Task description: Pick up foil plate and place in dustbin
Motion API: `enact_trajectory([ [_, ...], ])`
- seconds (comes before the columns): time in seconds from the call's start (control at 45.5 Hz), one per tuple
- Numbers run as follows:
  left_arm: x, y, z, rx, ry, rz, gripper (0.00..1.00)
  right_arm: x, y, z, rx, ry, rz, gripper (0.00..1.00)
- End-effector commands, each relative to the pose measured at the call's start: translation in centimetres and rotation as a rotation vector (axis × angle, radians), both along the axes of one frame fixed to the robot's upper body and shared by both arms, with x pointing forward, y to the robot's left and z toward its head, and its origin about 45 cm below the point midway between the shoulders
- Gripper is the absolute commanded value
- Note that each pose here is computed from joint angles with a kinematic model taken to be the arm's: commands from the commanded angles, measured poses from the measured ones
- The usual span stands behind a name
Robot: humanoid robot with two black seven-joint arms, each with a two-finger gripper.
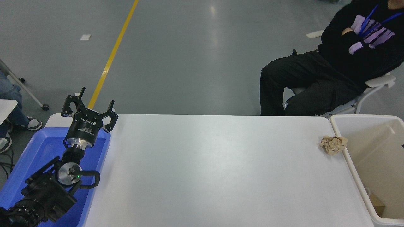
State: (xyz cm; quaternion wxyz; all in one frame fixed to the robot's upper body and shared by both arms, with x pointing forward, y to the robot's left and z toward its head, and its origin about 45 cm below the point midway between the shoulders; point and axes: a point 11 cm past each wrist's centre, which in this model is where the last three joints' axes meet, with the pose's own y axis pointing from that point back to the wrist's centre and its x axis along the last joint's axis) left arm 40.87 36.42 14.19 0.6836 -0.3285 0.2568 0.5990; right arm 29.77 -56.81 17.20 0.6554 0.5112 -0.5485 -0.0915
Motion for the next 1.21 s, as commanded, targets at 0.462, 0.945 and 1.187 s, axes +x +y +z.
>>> enact_trajectory([
  [0.462,0.0,0.0,0.0,0.0,0.001,0.001,0.98,5.5,19.4,17.6,0.171,0.584,0.648,1.0],
  [0.945,0.0,0.0,0.0,0.0,0.0,-0.002,0.98,6.2,27.0,19.4,0.117,0.598,0.832,1.0],
  [1.187,0.0,0.0,0.0,0.0,0.0,-0.002,0.98,6.4,26.6,20.1,0.127,0.569,0.819,1.0],
])
